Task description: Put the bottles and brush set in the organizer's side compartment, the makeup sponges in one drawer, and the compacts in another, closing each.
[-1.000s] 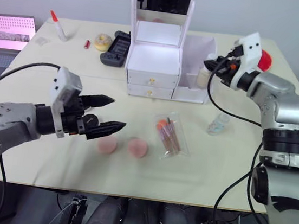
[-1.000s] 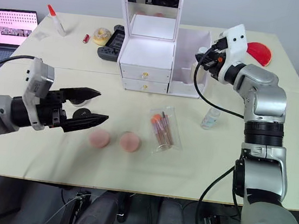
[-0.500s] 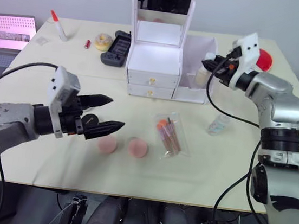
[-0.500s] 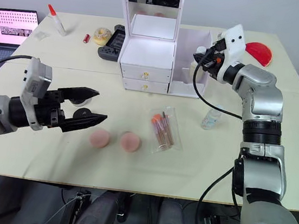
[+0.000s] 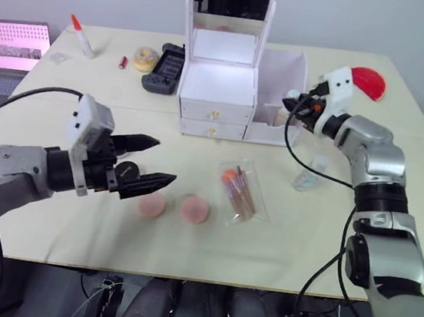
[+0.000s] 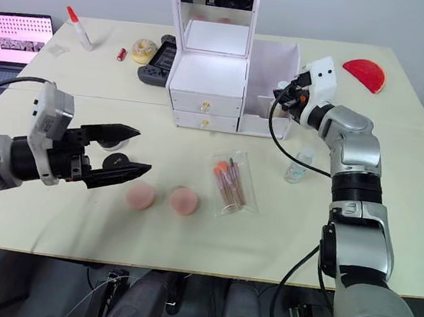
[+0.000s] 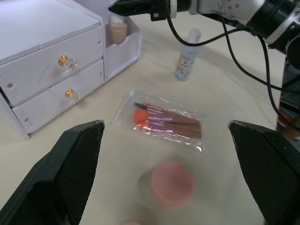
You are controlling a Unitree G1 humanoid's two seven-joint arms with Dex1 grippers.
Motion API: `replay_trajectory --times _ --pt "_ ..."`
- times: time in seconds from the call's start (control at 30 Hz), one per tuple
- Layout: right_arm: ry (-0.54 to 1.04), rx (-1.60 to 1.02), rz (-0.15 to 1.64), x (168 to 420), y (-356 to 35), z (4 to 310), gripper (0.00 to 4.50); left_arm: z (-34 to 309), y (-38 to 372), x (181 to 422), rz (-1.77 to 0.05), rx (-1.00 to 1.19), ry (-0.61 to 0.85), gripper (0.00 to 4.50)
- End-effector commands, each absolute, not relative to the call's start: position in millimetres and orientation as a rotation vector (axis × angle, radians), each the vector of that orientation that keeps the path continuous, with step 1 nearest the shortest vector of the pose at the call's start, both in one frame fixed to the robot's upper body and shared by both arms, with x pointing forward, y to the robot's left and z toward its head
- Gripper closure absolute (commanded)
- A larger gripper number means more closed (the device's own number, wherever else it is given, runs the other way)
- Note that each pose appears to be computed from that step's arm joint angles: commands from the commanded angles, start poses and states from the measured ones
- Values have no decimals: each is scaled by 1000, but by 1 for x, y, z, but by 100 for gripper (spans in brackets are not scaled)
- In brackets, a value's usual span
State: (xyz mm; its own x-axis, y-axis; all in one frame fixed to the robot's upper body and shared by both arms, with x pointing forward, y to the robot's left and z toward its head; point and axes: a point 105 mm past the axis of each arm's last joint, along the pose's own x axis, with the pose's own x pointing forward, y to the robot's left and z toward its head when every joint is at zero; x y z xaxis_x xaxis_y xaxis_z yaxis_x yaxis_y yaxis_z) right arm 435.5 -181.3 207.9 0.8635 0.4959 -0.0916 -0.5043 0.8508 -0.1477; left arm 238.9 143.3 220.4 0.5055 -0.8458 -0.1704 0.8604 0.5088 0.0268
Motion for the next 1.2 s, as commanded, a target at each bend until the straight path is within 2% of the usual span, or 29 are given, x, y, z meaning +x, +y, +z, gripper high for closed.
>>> replay_trajectory --times 0.03,0.27,0.3,0.37,0.5,0.53,0.73,0.87,0.93,1.2 --pt "-7 -182 536 434 -177 219 379 230 145 237 -1021 143 104 0" --pt "6 -181 519 436 -180 211 379 230 145 238 -1019 146 102 0" --pt "1 -180 516 436 -181 213 299 230 145 238 -1019 146 101 0" --pt "-12 -181 528 434 -181 219 230 230 145 238 -1019 147 101 0" --pt "-58 -171 550 428 -182 241 29 230 146 238 -1018 149 100 0" --pt "-76 -167 558 425 -183 249 3 230 146 237 -1018 151 99 0" --pt "-159 -146 643 392 -194 301 3 232 160 240 -988 181 108 0" --pt "-155 -178 637 365 -228 322 3 236 190 246 -921 203 115 0" --pt "-114 -220 620 356 -246 315 3 237 204 248 -895 212 119 0" --pt "146 -352 576 305 -314 243 3 215 289 258 -634 199 143 0"
